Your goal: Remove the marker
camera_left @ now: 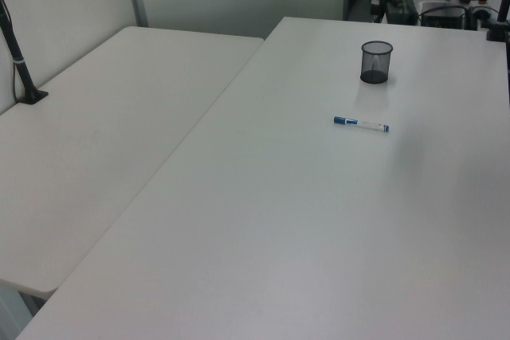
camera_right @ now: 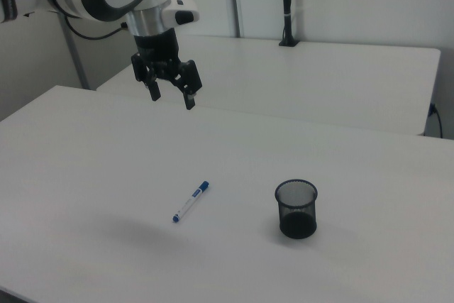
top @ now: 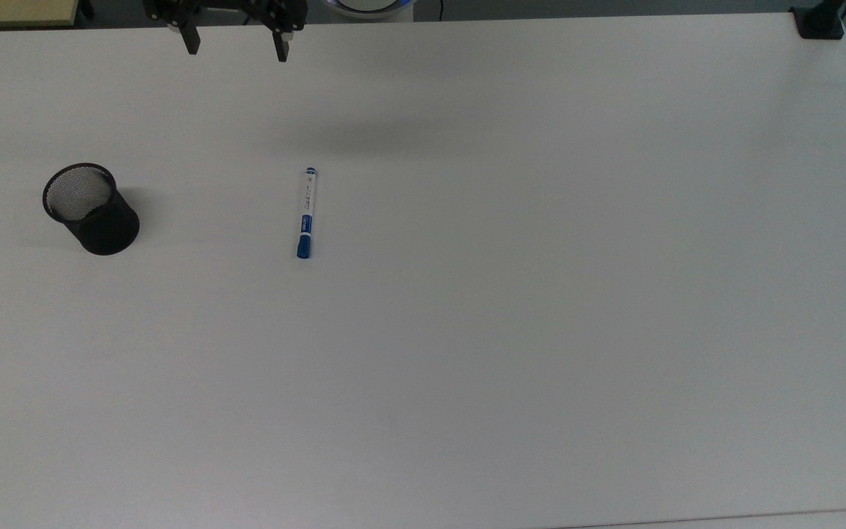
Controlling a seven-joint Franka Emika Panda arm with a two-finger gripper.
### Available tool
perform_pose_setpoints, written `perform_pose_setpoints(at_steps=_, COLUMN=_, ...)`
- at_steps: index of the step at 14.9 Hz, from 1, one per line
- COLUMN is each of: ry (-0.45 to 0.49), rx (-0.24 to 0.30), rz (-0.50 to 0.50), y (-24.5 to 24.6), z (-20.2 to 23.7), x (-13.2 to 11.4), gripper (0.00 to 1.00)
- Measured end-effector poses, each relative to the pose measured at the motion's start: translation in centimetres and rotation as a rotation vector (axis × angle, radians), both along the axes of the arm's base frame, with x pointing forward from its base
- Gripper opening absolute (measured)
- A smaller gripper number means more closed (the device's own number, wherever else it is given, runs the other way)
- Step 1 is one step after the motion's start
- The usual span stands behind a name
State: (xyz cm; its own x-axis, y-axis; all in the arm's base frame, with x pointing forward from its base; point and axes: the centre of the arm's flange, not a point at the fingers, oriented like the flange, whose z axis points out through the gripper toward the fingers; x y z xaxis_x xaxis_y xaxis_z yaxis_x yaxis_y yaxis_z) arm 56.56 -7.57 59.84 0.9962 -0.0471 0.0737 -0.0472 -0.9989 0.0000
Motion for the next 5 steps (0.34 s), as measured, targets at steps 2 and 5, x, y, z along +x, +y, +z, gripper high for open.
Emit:
perform_pose_setpoints(at_steps=2, ry=0.002, rx=-0.006, rz=0.074, y=-0.39, z=-0.07, x=-0.03, gripper=1.00)
perform_pose_setpoints(at_steps=5, ry=0.002, rx=-0.008, rz=0.100, y=-0.46, z=-0.07, x=-0.04, gripper=1.00)
